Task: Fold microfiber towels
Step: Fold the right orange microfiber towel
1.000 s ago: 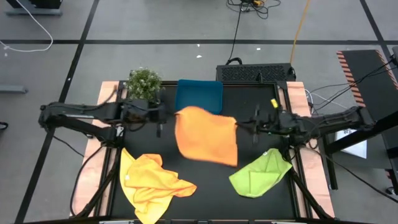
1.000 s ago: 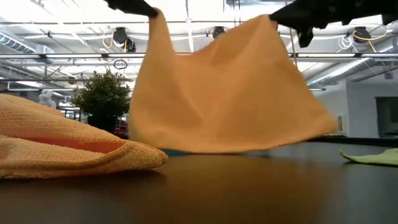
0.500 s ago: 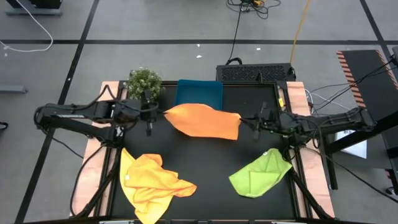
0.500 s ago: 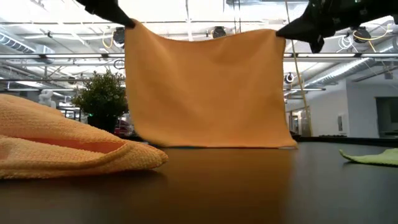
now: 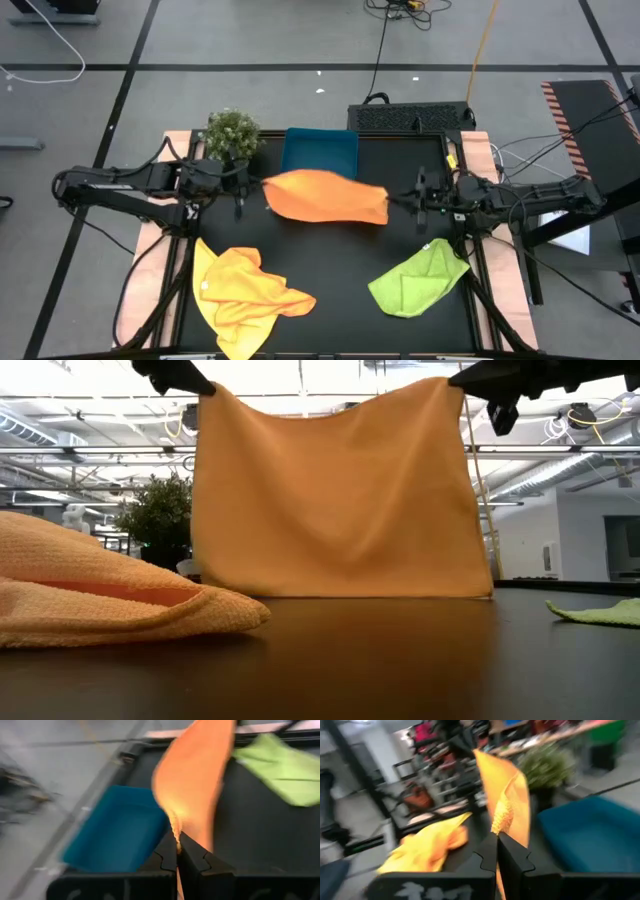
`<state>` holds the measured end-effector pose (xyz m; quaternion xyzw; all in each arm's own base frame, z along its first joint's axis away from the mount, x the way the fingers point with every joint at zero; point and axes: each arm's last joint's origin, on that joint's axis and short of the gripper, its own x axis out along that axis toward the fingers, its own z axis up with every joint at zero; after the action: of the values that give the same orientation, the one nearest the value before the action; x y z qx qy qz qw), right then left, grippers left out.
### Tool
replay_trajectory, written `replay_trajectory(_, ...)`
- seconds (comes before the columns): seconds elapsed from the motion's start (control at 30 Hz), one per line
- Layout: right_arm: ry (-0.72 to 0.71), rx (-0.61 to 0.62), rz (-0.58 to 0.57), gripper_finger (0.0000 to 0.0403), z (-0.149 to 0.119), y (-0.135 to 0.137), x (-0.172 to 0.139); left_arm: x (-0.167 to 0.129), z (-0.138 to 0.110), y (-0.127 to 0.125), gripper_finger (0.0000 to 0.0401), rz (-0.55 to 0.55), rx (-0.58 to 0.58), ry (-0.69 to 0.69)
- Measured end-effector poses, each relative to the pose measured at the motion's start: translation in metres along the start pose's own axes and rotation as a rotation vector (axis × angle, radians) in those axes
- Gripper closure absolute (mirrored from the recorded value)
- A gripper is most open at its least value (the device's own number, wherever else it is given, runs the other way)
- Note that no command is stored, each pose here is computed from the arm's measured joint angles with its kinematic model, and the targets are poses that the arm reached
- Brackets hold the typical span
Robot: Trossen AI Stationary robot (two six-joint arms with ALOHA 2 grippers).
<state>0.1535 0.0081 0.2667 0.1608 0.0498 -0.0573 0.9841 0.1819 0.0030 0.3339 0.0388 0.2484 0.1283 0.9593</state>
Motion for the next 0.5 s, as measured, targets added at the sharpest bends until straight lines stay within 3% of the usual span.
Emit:
replay_trajectory(0.2, 0.078, 0.084, 0.125, 0.0403, -0.009, 0.016, 0.002, -0.007, 0.002, -0.024, 0.0400, -0.195, -0.086, -0.026)
replay_trajectory(0.3, 0.031, 0.111, 0.195, 0.0403, -0.004, 0.024, 0.001, -0.020, 0.010, -0.028, 0.0400, -0.241, -0.135, -0.052)
replay_trajectory(0.4, -0.032, 0.114, 0.233, 0.0403, 0.002, 0.027, -0.003, -0.038, 0.023, -0.025, 0.0400, -0.215, -0.145, -0.115)
replay_trajectory(0.5, -0.052, 0.109, 0.192, 0.0403, 0.004, 0.023, -0.004, -0.044, 0.025, -0.019, 0.0400, -0.100, -0.126, -0.109)
